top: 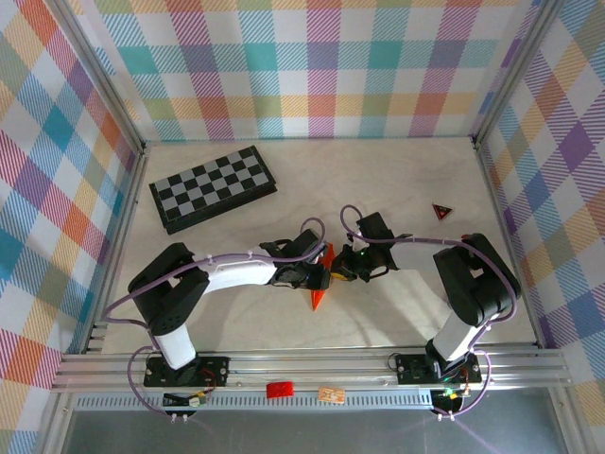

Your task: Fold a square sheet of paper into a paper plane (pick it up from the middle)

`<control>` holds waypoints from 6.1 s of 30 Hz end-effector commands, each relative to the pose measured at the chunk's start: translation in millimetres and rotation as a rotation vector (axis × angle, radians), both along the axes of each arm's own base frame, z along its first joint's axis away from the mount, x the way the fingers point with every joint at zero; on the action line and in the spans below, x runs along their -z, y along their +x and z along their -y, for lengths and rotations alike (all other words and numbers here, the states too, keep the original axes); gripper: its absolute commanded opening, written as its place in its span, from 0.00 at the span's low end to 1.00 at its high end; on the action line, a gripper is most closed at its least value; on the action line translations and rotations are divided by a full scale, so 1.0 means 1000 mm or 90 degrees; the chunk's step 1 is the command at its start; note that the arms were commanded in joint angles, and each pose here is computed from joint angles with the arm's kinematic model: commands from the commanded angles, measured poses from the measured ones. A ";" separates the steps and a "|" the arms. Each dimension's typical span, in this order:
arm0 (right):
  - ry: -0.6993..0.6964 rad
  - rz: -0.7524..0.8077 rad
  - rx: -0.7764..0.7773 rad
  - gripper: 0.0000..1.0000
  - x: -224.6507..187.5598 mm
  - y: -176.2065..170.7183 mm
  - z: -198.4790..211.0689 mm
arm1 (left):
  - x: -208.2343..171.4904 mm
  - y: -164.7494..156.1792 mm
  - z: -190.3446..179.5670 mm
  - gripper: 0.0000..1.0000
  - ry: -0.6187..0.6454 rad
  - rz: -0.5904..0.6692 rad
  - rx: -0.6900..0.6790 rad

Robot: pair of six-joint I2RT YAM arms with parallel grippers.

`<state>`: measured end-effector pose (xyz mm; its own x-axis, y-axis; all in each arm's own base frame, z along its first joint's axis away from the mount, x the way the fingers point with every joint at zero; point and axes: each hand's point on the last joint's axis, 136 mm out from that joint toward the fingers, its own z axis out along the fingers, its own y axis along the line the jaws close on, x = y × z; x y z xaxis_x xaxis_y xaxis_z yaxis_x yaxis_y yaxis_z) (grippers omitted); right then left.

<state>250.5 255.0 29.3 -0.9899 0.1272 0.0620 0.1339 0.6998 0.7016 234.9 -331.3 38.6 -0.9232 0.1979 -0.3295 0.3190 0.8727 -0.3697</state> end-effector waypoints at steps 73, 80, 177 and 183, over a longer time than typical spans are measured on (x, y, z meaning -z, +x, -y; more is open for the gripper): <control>-0.031 0.051 0.100 0.49 -0.018 0.010 0.047 | 0.015 0.023 -0.082 0.15 0.229 0.064 -0.159; -0.027 0.045 0.100 0.49 -0.016 0.009 0.045 | 0.020 0.022 -0.087 0.18 0.242 0.066 -0.160; -0.440 0.732 0.187 0.99 -0.062 0.148 0.235 | -0.071 0.155 -0.328 0.94 0.217 0.555 -0.414; -0.450 0.735 0.201 0.99 -0.063 0.148 0.239 | -0.045 0.156 -0.328 0.94 0.163 0.577 -0.396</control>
<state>391.8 17.4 76.7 -0.4176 -0.0074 -0.9086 -0.0700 0.9973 0.0241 388.5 0.4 73.0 -0.4205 -0.0602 -0.9053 -0.1953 0.9804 0.0256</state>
